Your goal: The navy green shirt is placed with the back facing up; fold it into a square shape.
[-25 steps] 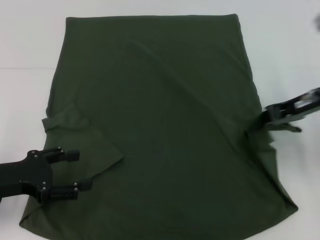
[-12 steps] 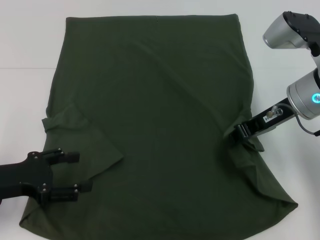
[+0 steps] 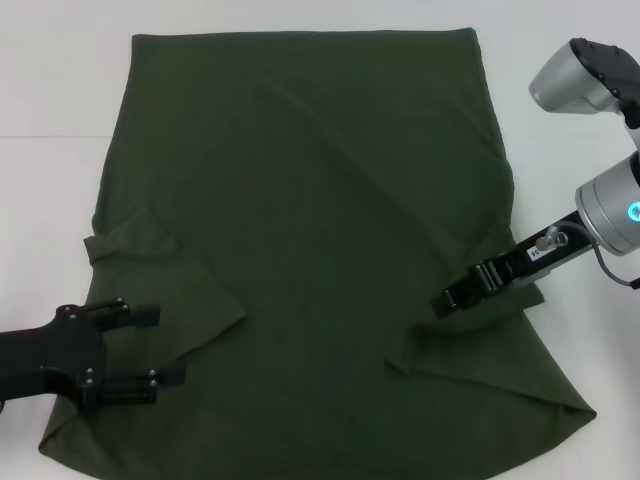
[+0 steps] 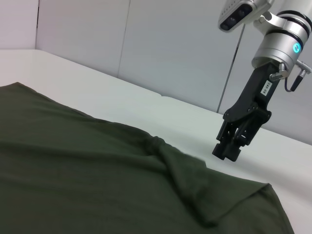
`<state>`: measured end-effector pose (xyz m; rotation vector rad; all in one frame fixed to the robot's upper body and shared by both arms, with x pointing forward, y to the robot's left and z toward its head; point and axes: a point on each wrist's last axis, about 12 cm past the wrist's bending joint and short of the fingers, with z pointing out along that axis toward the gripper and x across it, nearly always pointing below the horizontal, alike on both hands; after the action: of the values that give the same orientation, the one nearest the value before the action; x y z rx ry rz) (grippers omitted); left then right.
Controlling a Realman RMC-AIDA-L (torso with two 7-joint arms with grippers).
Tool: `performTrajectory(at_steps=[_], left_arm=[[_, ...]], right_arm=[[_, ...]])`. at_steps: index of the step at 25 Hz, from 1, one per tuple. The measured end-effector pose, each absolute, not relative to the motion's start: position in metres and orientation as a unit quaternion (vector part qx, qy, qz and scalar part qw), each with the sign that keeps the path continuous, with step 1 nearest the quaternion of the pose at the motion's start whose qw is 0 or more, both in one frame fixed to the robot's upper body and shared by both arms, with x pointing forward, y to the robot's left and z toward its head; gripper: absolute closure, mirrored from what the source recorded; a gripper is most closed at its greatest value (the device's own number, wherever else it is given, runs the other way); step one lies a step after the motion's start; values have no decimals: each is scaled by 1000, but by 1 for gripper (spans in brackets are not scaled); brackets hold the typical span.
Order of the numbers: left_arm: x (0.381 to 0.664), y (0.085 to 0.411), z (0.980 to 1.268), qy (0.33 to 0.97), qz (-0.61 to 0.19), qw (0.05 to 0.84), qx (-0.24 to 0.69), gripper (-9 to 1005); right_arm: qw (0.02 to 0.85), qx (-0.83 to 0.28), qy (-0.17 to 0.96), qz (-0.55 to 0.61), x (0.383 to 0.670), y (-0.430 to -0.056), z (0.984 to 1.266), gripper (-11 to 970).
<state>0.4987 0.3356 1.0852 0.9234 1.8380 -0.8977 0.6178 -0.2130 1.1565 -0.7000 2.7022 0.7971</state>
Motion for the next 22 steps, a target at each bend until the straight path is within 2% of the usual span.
performTrajectory(at_steps=[5,10,16,19,22], left_arm=[[498,335,1085,737,-362,435,369,120],[499,337,1086,738,-360,440,364,119],[499,337,1087,736,-362,444,360,120],[498,335,1085,736,-363,445,359,120],[498,335,1085,736,-363,445,358,119]], right_arm=[[133,-213,915,317,613,-224,1156,466],[181,-129,881,418,600,-261,1147,366],[284,31,782,553,554,-324,1101,219],[341,99,752,555,528,-346,1078,164],[352,143,754,536,511,-357,1061,119]])
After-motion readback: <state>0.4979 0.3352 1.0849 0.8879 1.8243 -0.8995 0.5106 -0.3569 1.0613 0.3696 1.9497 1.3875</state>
